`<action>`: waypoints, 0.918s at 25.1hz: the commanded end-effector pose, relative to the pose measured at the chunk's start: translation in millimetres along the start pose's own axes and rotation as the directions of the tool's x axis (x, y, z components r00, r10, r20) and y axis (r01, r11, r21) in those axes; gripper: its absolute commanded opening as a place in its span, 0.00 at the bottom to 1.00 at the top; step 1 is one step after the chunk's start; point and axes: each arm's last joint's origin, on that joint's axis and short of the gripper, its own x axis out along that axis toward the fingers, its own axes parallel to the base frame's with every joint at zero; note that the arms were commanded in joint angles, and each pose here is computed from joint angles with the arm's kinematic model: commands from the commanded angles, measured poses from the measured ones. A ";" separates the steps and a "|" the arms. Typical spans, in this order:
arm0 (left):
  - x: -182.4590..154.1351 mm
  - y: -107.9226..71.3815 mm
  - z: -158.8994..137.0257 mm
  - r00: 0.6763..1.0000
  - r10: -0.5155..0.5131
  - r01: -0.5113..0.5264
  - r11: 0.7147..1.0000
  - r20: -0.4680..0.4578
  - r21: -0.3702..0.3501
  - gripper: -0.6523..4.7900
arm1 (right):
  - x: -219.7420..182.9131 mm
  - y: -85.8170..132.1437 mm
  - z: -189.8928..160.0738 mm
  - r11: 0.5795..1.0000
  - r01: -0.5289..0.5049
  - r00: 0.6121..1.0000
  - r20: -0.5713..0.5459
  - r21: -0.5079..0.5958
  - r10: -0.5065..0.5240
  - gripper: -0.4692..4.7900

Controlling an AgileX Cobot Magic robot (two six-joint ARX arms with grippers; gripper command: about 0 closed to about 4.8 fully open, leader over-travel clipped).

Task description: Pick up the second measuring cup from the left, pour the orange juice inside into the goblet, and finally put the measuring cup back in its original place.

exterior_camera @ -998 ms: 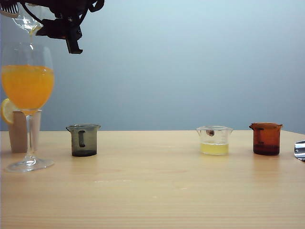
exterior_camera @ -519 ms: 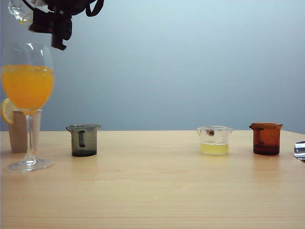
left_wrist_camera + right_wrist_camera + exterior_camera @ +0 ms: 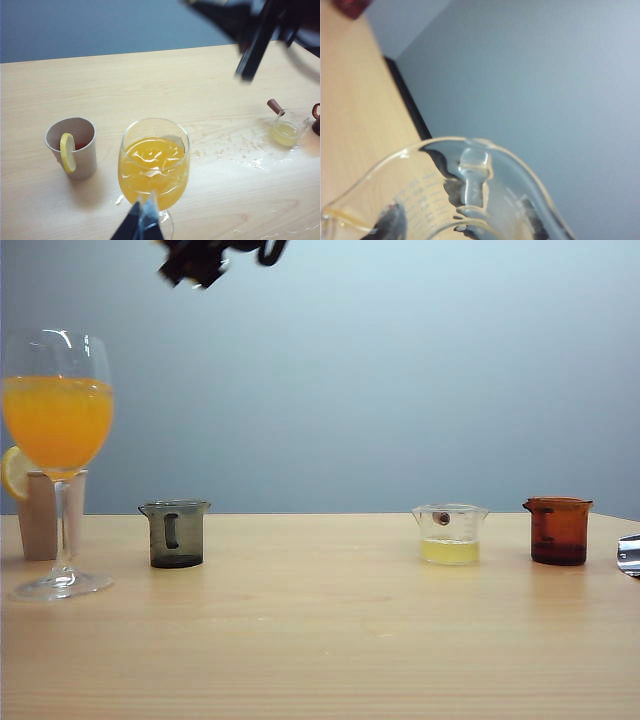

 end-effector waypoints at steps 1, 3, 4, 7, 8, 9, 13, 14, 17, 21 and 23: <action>-0.6 0.1 2.0 1.000 0.002 -0.002 1.000 0.014 -0.001 0.11 | -8.0 -34.7 -7.8 0.972 0.080 0.997 -0.021 0.219 -0.077 0.09; -0.6 0.0 1.9 1.000 0.001 -0.001 1.000 0.013 -0.001 0.11 | -9.6 -49.5 -23.5 0.940 0.112 0.993 -0.071 0.322 -0.094 0.09; -0.6 0.1 1.9 1.000 0.001 -0.001 1.000 0.013 -0.001 0.11 | -9.5 -51.4 -27.5 0.937 0.115 0.992 -0.086 0.331 -0.091 0.09; -0.6 0.1 1.9 1.000 0.002 -0.002 1.000 0.013 -0.001 0.11 | -10.2 -47.3 -38.8 0.935 0.120 0.991 -0.104 0.334 -0.090 0.09; -0.6 0.1 1.9 1.000 0.002 -0.002 1.000 0.013 -0.001 0.11 | -11.0 -43.1 -42.9 0.933 0.125 0.990 -0.099 0.337 -0.097 0.09; -0.6 0.1 1.9 1.000 0.001 -0.001 1.000 0.013 -0.001 0.11 | -13.9 -40.0 -48.7 0.928 0.133 0.990 -0.097 0.347 -0.106 0.09; -0.6 0.0 1.6 1.000 0.001 -0.001 1.000 0.010 -0.002 0.11 | -26.5 -15.6 -75.0 0.882 0.169 0.984 -0.133 0.439 -0.122 0.09; -0.6 0.0 1.5 1.000 0.001 -0.001 1.000 0.009 -0.002 0.11 | -31.0 -10.3 -80.0 0.870 0.185 0.981 -0.142 0.456 -0.134 0.09; -0.6 0.0 0.8 1.000 0.001 -0.001 1.000 0.002 -0.004 0.11 | -42.9 5.4 -92.1 0.830 0.219 0.975 -0.152 0.512 -0.163 0.09; -0.6 0.0 0.8 1.000 0.001 -0.001 1.000 0.002 -0.003 0.11 | -57.4 25.4 -106.5 0.788 0.263 0.964 -0.183 0.557 -0.192 0.09; -0.6 0.0 0.9 1.000 0.000 0.000 1.000 0.003 -0.003 0.11 | -66.0 39.9 -115.4 0.762 0.273 0.960 -0.211 0.587 -0.182 0.09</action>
